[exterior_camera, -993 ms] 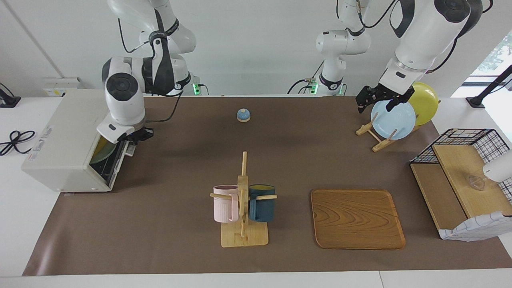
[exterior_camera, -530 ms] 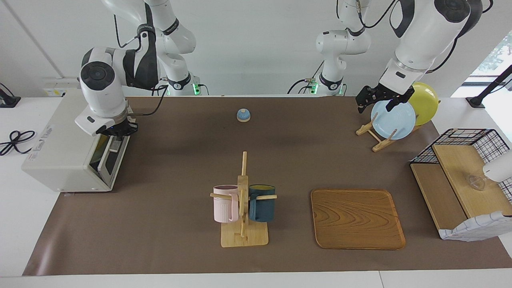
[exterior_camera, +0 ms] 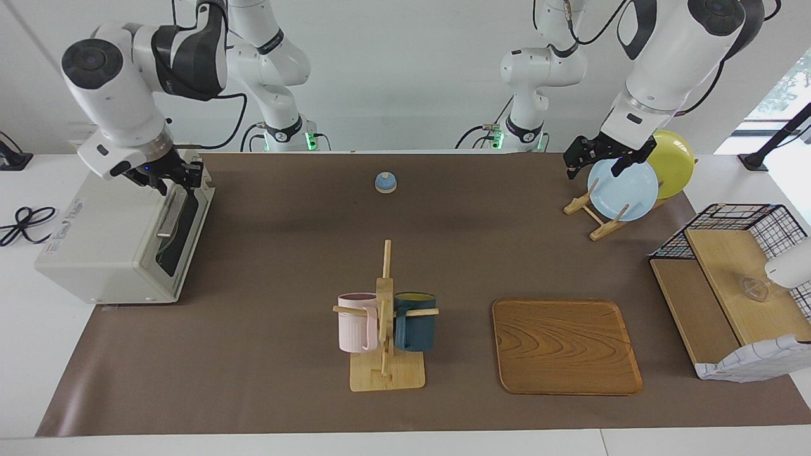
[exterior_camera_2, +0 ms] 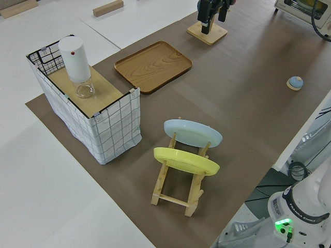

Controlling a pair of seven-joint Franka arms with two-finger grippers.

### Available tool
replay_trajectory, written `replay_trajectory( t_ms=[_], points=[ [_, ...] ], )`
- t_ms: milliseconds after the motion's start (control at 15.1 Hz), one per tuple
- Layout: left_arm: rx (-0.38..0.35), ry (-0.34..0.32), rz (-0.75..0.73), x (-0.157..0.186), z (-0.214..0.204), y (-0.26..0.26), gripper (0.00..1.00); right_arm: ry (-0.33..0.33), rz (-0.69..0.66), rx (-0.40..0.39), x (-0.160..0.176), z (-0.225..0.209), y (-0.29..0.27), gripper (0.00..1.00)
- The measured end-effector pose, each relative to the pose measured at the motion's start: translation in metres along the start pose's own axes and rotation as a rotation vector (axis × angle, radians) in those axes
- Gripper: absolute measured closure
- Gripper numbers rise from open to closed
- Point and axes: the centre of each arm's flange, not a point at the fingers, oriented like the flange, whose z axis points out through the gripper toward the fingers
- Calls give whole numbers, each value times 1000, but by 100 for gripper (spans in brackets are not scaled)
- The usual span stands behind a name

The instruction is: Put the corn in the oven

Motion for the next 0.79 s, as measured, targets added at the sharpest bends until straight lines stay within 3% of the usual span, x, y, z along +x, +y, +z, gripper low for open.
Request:
replay_trajectory(
  t_ms=[199, 265, 794],
  points=[
    [0, 0, 0, 0, 0, 0, 0, 11, 2, 52, -3, -12, -5, 5],
    [0, 0, 0, 0, 0, 0, 0, 10, 5, 63, -3, -12, -5, 0],
    [0, 0, 0, 0, 0, 0, 0, 51, 47, 96, 0, -33, -16, 0]
  ],
)
